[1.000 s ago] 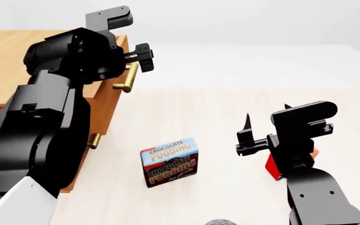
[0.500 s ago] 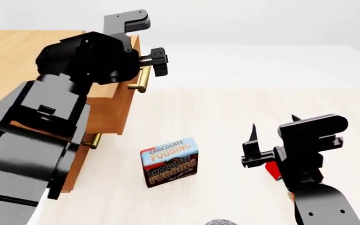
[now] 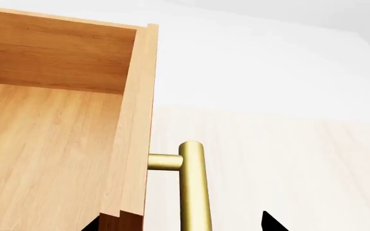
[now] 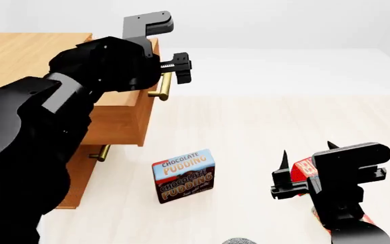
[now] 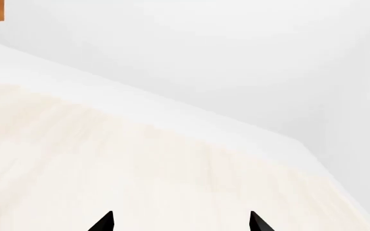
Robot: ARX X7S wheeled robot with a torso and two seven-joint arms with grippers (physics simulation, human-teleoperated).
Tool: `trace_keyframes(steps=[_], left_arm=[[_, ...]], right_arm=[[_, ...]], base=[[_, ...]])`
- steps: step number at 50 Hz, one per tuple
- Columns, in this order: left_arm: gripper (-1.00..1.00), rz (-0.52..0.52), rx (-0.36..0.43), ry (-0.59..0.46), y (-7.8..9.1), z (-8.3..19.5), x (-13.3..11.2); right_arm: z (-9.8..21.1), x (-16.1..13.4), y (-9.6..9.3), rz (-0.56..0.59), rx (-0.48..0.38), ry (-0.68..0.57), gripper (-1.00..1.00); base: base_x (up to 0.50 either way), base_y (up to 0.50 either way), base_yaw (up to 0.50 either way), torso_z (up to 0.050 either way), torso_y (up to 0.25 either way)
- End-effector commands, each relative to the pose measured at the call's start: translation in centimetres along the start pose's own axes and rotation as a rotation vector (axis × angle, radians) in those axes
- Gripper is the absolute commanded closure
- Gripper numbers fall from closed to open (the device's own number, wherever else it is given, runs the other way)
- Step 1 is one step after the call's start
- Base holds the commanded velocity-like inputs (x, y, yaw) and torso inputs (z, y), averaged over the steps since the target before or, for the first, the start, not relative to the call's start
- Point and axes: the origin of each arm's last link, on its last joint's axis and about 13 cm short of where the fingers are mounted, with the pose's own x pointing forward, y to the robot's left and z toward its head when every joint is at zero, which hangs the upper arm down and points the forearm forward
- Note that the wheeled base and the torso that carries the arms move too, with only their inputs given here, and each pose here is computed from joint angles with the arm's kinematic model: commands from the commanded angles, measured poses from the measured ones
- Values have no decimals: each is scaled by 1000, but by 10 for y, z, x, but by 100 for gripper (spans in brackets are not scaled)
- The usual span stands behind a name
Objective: Put the bowl in the top drawer of the cabinet.
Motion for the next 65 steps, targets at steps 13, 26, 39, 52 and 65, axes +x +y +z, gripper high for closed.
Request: trace_keyframes(steps=[13, 26, 39, 52, 65], left_arm=[[-100, -386, -243, 158, -42, -29, 1], [-100, -408, -212, 106, -56, -9, -15], [-100, -339, -133, -9, -65, 28, -43], [-100, -319, -74, -125, -73, 62, -84], [-100, -347, -33, -230, -69, 74, -126]], right_arm=[[-10, -22, -10, -33, -17, 56, -100], [-11, -23, -8, -30, -6, 43, -100], [-20, -14, 4, 13, 50, 3, -100], [-26, -18, 4, 24, 81, -12, -100], [-23, -15, 5, 34, 87, -21, -100]], base=[[0, 0, 0, 0, 0], [-3, 0, 0, 0, 0], [-1, 0, 0, 0, 1], [0, 0, -3, 0, 3], [0, 0, 0, 0, 0]])
